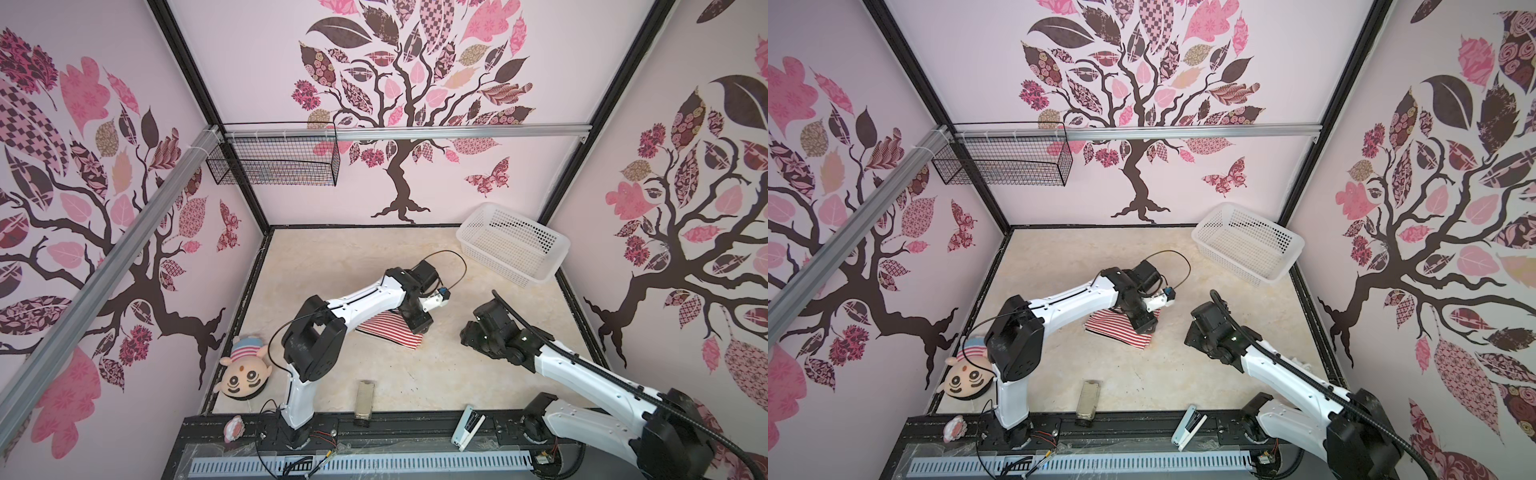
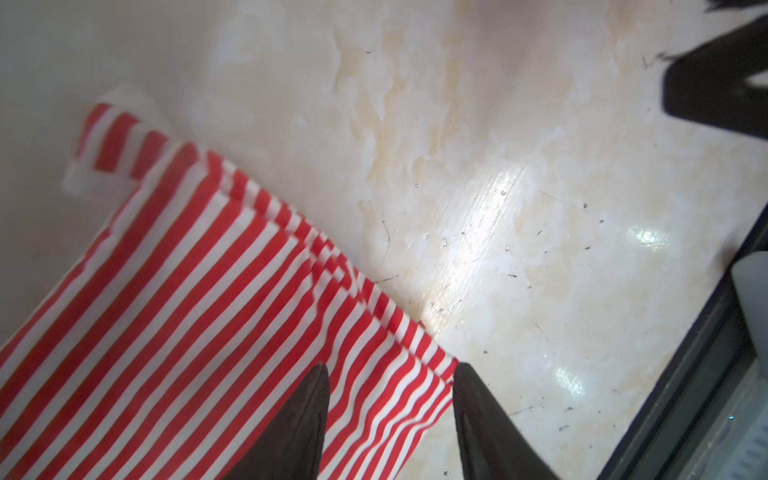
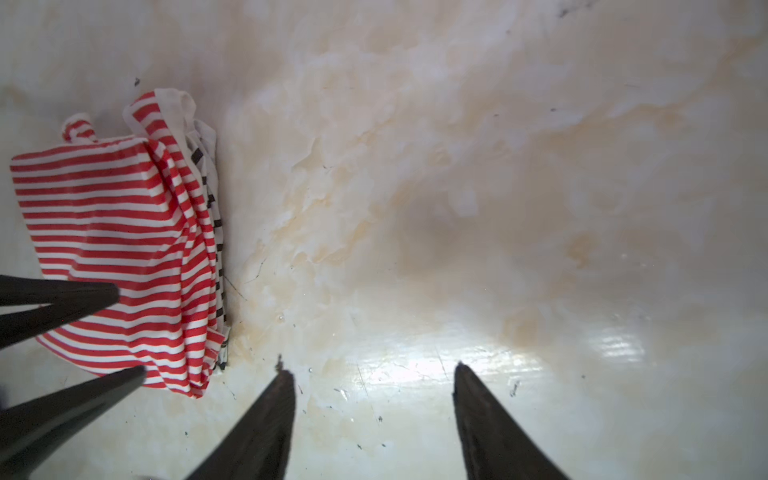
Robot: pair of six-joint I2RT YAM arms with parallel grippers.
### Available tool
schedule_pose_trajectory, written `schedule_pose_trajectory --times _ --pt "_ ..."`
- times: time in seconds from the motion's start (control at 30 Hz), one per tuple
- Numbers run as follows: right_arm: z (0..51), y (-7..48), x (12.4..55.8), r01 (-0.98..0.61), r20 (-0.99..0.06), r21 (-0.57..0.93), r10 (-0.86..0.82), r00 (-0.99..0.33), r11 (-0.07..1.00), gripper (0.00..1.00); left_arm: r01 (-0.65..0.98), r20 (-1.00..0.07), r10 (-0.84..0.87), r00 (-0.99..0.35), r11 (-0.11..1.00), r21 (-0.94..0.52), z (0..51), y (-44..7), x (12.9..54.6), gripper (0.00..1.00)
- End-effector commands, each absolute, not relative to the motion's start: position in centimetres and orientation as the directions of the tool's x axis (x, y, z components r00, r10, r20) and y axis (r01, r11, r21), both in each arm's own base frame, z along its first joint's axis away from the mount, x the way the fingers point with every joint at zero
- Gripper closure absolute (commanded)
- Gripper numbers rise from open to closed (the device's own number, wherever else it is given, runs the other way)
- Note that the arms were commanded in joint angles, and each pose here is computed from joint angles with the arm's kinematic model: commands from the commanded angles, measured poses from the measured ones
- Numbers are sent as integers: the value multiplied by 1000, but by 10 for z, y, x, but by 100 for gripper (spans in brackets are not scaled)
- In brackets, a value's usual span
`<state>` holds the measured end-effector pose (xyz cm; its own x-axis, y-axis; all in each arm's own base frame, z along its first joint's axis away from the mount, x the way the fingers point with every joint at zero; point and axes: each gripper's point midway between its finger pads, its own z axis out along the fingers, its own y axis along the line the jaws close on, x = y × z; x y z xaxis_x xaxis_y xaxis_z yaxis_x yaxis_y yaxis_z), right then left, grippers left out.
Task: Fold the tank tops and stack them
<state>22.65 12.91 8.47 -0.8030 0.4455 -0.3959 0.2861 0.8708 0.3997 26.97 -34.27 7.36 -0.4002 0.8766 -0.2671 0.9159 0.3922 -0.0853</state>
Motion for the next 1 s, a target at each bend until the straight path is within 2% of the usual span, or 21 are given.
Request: schedule_pose_trajectory --times 0.0,0.17,0.43,0.97 --pt "91 106 220 363 -423 375 506 -752 853 29 932 -253 901 -352 361 -11 68 -354 277 47" --pt "99 99 214 365 -437 387 517 -736 847 28 942 -226 917 -330 335 -18 47 -366 274 46" --pt "105 103 215 344 -436 412 514 -738 844 28 920 -184 918 -351 375 117 26 -344 301 46" --pt "98 122 227 311 -409 435 493 -767 845 28 809 -155 811 -565 581 91 25 -237 347 46"
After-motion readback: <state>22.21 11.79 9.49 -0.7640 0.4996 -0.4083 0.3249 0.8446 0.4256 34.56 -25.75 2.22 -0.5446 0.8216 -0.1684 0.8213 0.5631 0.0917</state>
